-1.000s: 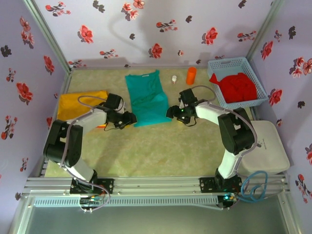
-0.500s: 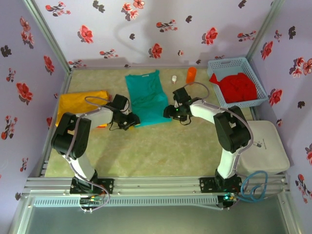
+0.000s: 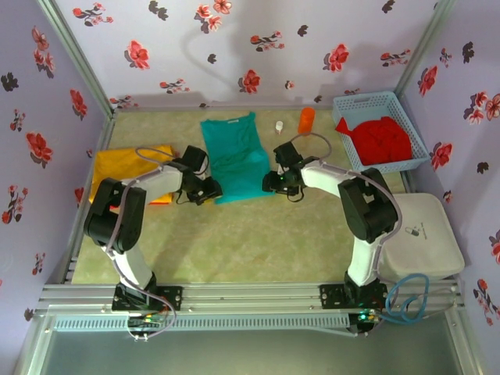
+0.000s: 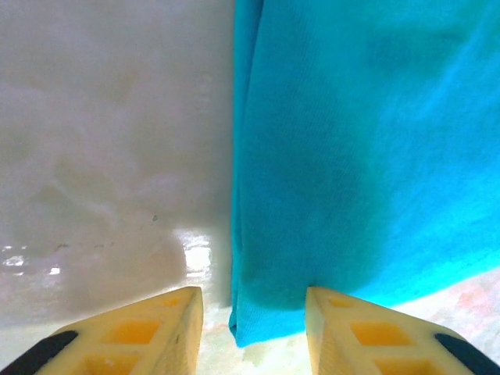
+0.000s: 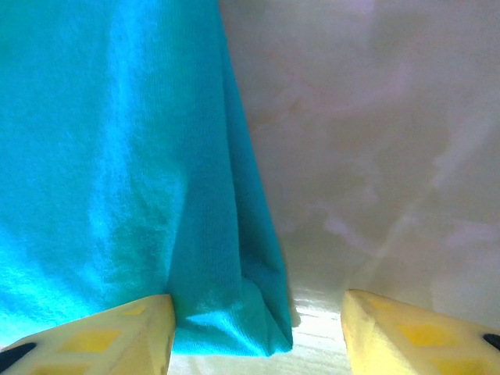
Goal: Fold and stack the t-shirts
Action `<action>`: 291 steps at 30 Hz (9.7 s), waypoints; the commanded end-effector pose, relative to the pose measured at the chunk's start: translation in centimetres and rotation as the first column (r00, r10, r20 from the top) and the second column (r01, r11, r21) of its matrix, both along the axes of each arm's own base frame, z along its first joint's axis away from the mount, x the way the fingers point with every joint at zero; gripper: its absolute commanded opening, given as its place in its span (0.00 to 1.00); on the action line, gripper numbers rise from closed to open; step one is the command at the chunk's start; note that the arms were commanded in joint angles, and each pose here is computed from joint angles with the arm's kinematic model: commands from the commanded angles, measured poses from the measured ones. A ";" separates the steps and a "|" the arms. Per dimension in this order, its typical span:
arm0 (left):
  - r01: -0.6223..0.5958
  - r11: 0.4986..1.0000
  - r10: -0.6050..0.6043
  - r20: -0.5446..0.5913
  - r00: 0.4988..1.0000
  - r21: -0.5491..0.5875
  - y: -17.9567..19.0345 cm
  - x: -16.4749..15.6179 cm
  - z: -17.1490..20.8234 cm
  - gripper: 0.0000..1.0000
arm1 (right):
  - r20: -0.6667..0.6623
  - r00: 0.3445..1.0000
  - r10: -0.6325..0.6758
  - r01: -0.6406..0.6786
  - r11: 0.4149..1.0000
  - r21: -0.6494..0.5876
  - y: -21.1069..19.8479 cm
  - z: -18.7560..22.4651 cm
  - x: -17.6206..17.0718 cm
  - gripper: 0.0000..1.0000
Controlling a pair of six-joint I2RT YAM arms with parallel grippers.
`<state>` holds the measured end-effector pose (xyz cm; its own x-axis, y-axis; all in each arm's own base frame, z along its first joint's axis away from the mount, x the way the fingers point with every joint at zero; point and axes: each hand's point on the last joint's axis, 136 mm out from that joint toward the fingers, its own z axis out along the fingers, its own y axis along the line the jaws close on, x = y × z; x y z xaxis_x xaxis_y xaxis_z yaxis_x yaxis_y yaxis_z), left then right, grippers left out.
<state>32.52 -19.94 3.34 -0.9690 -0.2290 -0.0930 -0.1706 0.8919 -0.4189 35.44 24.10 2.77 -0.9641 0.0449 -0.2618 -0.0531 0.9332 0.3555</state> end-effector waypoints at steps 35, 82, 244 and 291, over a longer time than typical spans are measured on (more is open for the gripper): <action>0.066 0.998 -0.064 -0.069 0.996 0.026 -0.7 -1.5 -1.6 0.38 | -0.007 1.000 0.023 -0.023 0.998 0.051 2.3 0.8 0.0 0.00; 0.040 0.996 -0.043 -0.029 0.999 -0.082 0.5 -13.3 5.1 0.00 | -0.044 0.999 -0.028 0.032 0.995 0.093 -0.1 6.1 -11.7 0.00; -0.085 0.975 0.106 0.093 0.990 -0.204 2.1 6.9 0.5 0.27 | -0.036 0.998 -0.054 0.062 0.957 0.282 5.5 0.6 7.1 0.42; 0.096 0.984 -0.096 0.009 0.995 -0.149 1.6 -2.1 6.5 0.34 | -0.047 0.989 -0.137 0.143 0.971 0.191 -0.8 4.8 -3.8 0.45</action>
